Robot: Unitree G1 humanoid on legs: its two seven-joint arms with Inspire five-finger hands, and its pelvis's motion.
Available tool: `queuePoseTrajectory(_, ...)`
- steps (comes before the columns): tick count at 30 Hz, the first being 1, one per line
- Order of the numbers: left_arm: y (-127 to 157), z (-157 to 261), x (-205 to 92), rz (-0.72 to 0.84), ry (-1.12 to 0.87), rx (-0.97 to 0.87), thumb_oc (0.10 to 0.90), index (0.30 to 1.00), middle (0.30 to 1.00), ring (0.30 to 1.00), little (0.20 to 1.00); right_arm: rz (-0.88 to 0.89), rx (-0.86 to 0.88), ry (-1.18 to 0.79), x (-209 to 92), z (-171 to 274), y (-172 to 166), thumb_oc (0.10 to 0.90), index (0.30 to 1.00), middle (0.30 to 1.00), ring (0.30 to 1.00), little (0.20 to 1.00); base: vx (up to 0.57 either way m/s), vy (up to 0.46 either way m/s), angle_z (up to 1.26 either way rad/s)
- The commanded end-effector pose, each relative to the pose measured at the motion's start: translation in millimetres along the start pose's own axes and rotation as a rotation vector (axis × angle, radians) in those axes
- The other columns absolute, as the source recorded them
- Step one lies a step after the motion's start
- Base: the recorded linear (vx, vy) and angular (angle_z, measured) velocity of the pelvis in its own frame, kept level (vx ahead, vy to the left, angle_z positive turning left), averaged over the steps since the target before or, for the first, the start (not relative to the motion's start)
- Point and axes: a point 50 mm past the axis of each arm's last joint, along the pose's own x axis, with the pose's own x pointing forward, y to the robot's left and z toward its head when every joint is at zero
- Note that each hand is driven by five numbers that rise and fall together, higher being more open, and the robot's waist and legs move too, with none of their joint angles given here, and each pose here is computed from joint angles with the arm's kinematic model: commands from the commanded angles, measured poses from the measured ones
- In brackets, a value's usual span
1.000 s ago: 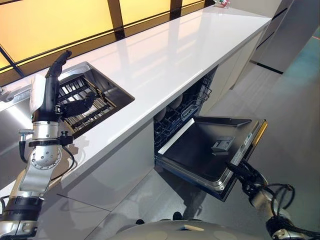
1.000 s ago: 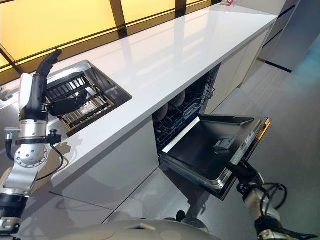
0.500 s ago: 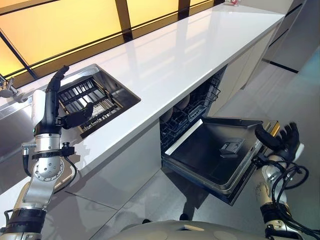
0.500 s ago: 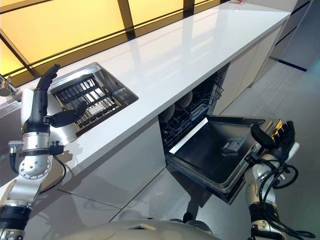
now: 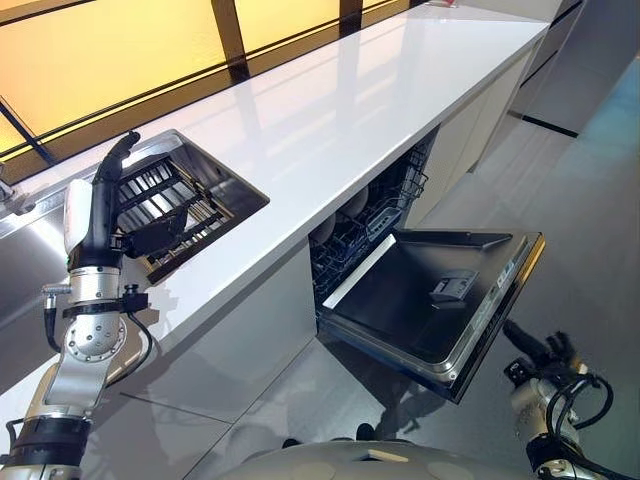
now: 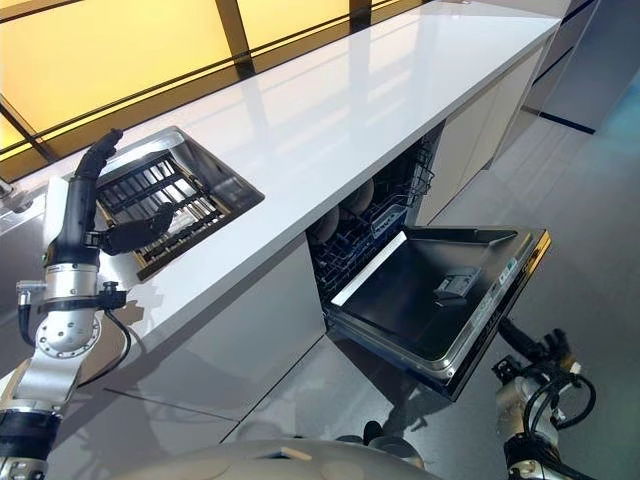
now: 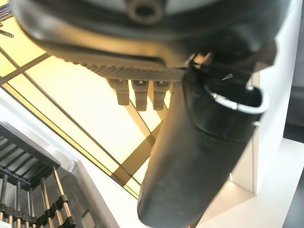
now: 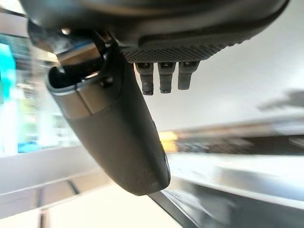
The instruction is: Pick up plates and place into dishwasher.
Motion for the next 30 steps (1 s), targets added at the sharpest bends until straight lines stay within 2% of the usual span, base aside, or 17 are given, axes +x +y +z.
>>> queuePoseTrajectory(1,40,35,46,0.156,-0.211,-0.020,0.800,0.900,0.900,0.900,0.900,0.166,0.154,-0.049,8,32,20,0.800,0.900,0.900,0.900,0.900,0.00,-0.039,0.02)
queuePoseTrajectory(13,36,41,51,0.131,-0.228,-0.028,0.800,0.900,0.900,0.900,0.900,0.196,0.211,0.225,9,-9,14,0.800,0.900,0.900,0.900,0.900,0.00,-0.015,0.03)
queuePoseTrajectory(18,33,43,52,0.120,-0.231,-0.034,0.800,0.900,0.900,0.900,0.900,0.229,0.155,0.274,7,-16,21,0.800,0.900,0.900,0.900,0.900,0.00,-0.002,0.02)
queuePoseTrajectory(21,34,44,52,0.116,-0.231,-0.036,0.800,0.900,0.900,0.900,0.900,0.336,0.141,0.289,6,-14,32,0.800,0.900,0.900,0.900,0.900,0.00,-0.005,0.04)
queuePoseTrajectory(30,35,40,49,0.106,-0.235,-0.036,0.800,0.900,0.900,0.900,0.900,0.951,0.096,0.283,-22,-2,94,0.800,0.900,0.900,0.900,0.900,0.00,-0.002,0.02)
